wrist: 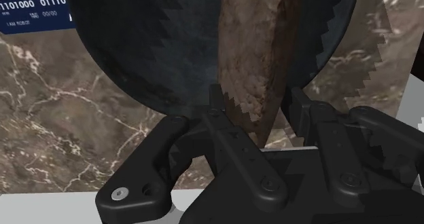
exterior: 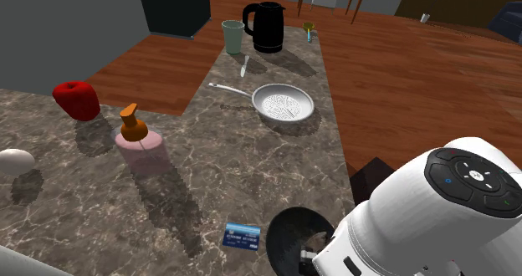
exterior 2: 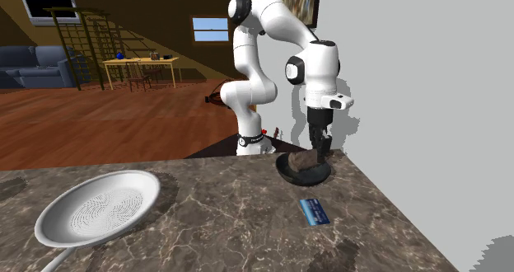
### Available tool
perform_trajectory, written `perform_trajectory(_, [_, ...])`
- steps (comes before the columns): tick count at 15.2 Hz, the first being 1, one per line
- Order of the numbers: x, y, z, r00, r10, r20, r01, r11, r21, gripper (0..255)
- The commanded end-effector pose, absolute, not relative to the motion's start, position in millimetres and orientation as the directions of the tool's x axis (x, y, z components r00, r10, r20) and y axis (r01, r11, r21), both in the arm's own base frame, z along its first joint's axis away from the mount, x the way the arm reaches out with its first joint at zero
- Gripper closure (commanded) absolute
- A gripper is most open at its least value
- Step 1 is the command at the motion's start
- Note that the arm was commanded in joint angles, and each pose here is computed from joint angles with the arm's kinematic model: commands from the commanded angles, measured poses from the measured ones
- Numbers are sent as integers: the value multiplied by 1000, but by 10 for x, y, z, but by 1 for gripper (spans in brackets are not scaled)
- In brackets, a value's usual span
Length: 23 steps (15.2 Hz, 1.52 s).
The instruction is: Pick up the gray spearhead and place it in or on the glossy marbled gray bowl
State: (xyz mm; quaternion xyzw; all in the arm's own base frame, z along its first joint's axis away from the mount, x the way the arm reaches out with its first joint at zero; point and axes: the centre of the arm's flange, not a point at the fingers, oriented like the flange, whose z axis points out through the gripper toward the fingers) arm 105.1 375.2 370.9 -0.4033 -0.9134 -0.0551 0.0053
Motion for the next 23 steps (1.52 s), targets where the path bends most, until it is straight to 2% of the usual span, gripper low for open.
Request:
perform_trajectory(1, [1051, 3750, 3706, -675, 736, 54, 737, 669, 96, 255])
perform_trajectory(4, [1052, 3750, 3705, -675, 736, 54, 737, 669, 96, 255])
perform_trajectory(23, [1052, 3750, 4709, -675, 736, 54, 737, 669, 96, 255])
